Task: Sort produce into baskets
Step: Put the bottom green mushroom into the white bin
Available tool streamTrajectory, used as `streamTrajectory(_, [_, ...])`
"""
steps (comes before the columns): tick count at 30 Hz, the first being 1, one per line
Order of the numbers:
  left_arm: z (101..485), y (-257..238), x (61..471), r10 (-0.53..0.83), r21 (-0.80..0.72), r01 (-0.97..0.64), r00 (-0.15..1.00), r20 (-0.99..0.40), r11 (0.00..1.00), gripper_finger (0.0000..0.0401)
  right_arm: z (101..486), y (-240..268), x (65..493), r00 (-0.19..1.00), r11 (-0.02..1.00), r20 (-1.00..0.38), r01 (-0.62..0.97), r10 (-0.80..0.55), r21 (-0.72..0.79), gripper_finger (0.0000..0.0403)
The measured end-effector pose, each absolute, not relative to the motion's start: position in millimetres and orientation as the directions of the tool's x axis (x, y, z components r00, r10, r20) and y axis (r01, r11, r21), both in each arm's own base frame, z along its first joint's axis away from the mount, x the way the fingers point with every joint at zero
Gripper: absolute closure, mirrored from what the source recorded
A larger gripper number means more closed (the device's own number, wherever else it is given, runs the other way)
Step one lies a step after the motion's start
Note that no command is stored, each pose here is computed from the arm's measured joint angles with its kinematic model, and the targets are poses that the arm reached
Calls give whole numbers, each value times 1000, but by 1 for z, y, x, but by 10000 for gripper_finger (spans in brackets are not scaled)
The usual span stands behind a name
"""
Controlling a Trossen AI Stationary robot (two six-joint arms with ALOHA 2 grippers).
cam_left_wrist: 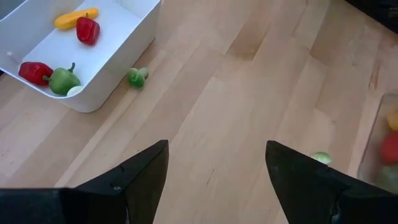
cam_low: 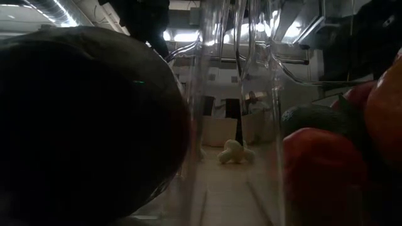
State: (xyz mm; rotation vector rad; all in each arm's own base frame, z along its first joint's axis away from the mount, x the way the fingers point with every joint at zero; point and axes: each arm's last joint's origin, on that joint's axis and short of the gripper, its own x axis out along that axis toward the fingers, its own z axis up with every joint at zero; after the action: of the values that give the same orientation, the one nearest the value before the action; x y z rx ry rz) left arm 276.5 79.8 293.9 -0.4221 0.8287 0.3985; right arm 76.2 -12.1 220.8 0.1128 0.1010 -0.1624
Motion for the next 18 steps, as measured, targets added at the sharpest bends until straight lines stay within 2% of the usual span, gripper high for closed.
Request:
streamTrajectory(7, [295,80,278,177,-278,-561,623,-762,779,136,222,-13,72,975,972,-82,214,-206,99,370])
streamTrajectory(14, [292,79,288,194,-291,-563,647,-737,773,136,218,-12,74,981,978,-73,184,-177,103,370])
streamTrajectory(18, [279,75,297,147,-301,-552,625,-767,778,136,205,-13,81,987,978,-53,160,-155,130,370])
